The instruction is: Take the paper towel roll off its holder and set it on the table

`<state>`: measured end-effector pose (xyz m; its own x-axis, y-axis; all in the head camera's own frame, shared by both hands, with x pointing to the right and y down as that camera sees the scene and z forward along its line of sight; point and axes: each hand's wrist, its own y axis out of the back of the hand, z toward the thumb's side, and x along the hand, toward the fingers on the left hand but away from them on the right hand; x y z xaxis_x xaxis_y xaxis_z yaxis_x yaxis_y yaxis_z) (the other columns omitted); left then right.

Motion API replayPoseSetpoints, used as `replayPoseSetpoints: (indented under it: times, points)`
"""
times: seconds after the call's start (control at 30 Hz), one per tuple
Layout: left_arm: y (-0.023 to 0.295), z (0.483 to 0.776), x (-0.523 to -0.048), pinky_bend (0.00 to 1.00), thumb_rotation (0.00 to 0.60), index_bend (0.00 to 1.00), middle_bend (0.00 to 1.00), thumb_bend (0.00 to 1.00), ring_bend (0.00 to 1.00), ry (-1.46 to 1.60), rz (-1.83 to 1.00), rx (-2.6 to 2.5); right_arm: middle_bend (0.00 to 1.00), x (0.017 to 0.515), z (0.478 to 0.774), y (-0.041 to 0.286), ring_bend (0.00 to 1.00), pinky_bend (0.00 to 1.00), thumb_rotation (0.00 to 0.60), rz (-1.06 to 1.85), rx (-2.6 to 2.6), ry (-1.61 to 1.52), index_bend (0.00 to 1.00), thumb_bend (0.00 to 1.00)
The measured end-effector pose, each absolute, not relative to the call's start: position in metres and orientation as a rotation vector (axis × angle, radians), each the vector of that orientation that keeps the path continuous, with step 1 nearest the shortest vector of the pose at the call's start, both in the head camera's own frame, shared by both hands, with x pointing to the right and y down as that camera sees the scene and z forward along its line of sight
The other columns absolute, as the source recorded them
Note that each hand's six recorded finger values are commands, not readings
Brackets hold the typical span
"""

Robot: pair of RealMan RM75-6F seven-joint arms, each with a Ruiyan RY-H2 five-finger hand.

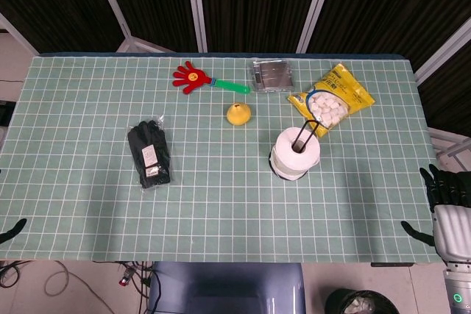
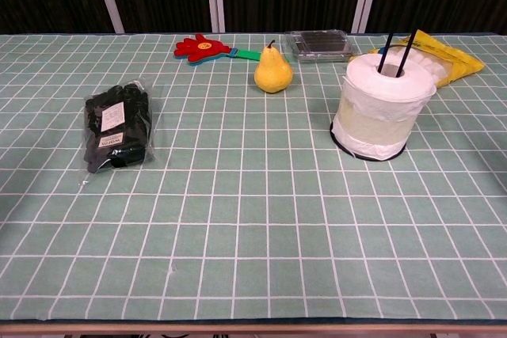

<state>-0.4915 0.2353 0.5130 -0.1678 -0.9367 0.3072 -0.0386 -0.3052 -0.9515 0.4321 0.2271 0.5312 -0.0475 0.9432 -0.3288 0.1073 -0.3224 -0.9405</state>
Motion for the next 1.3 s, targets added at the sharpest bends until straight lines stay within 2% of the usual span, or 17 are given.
replayPoseSetpoints:
  times: [0.37,0.57,0.9,1.3]
  points:
    - [0.236,0.513,-0.491,0.0,0.6,0.12,0.0,0.12,0.0,1.183,-1.565,-1.36,0.0,0.432,0.535,0.23,0.0,0.0,0.6,1.472,-1.537,-1.203,0.0,0.0]
    - [0.236,0.516,-0.489,0.0,0.6,0.12,0.0,0.12,0.0,1.172,-1.576,-1.369,0.0,0.424,0.548,0.23,0.0,0.0,0.6,1.448,-1.709,-1.389,0.0,0.0]
    - [0.236,0.516,-0.491,0.0,0.6,0.12,0.0,0.12,0.0,1.177,-1.58,-1.363,0.0,0.39,0.608,0.2,0.0,0.0,0.6,1.307,-2.252,-1.904,0.0,0.0]
    - [0.236,0.518,-0.491,0.0,0.6,0.12,0.0,0.12,0.0,1.168,-1.589,-1.358,0.0,0.347,0.674,0.177,0.0,0.0,0.6,1.247,-2.384,-2.126,0.0,0.0]
